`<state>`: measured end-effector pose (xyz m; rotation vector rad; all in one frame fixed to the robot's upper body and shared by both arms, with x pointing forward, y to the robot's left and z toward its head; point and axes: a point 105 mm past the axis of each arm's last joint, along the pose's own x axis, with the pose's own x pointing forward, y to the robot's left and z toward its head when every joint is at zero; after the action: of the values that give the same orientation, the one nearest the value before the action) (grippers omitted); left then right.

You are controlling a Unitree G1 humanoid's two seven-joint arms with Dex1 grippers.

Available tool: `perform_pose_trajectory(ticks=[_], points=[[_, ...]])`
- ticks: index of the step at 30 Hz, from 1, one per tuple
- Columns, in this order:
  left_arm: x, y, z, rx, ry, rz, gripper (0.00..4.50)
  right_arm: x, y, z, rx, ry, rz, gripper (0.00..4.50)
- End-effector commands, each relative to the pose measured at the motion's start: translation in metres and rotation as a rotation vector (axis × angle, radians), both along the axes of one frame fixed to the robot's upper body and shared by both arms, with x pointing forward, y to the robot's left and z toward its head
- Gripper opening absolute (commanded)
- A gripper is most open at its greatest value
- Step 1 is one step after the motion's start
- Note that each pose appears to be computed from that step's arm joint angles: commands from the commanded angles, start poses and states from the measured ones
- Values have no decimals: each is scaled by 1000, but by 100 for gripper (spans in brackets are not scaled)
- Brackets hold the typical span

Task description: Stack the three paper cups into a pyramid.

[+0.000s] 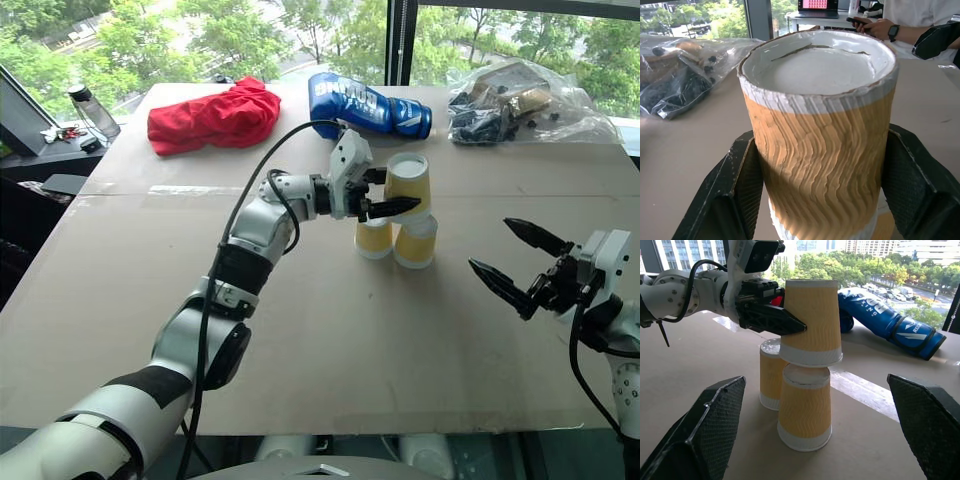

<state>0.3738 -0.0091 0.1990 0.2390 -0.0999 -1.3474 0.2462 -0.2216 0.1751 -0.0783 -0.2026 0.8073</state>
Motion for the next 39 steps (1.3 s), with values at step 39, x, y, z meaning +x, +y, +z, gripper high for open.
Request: perform_pose_trajectory(ticks=[39], points=[[-65,86,35,-109,-28,45,446,0,11,-2,15,-26,66,450]])
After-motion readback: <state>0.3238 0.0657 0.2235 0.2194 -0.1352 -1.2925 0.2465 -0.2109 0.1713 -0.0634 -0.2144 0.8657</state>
